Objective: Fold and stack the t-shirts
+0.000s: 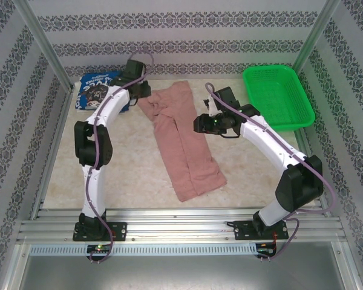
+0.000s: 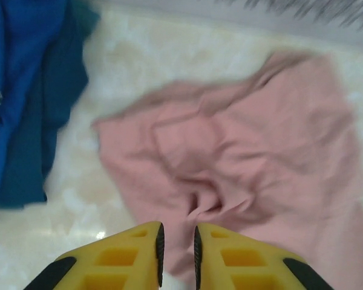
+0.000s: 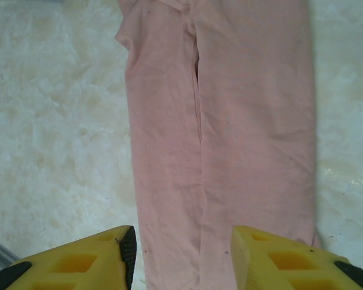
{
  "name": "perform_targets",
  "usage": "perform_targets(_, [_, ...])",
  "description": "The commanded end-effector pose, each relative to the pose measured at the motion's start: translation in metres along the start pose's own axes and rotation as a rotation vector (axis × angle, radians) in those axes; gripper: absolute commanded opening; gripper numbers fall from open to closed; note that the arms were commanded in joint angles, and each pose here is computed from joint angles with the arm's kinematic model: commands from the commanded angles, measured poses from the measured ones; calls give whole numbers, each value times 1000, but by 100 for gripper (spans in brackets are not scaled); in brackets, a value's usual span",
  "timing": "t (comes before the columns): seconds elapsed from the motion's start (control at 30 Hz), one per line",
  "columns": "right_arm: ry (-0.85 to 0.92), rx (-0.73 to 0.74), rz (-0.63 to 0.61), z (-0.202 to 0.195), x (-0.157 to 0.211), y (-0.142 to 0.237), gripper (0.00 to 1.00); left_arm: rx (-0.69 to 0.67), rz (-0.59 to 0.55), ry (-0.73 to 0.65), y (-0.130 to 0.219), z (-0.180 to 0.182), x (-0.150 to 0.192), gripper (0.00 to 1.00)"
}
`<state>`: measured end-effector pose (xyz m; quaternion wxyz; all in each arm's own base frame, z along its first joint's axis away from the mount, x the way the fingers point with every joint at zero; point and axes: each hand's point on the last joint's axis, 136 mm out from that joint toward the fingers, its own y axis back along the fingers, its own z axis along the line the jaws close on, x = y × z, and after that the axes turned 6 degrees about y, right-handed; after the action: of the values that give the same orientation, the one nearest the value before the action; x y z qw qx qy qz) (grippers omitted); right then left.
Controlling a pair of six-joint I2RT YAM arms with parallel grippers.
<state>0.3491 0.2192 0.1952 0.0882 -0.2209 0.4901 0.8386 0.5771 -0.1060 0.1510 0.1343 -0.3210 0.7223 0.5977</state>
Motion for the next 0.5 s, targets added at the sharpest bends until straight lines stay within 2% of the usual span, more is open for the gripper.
perform_targets(0.0, [19,-8,17,-5,10,5,47,-72,52,9,-37,23,23,21])
perform_targets(0.2, [5,-7,18,-14,29,5,47,-113,95,13,-81,31,35,21])
perform_targets(0.47, [-41,-10,69,-29,68,-11,47,-135,115,-7,-117,33,36,24])
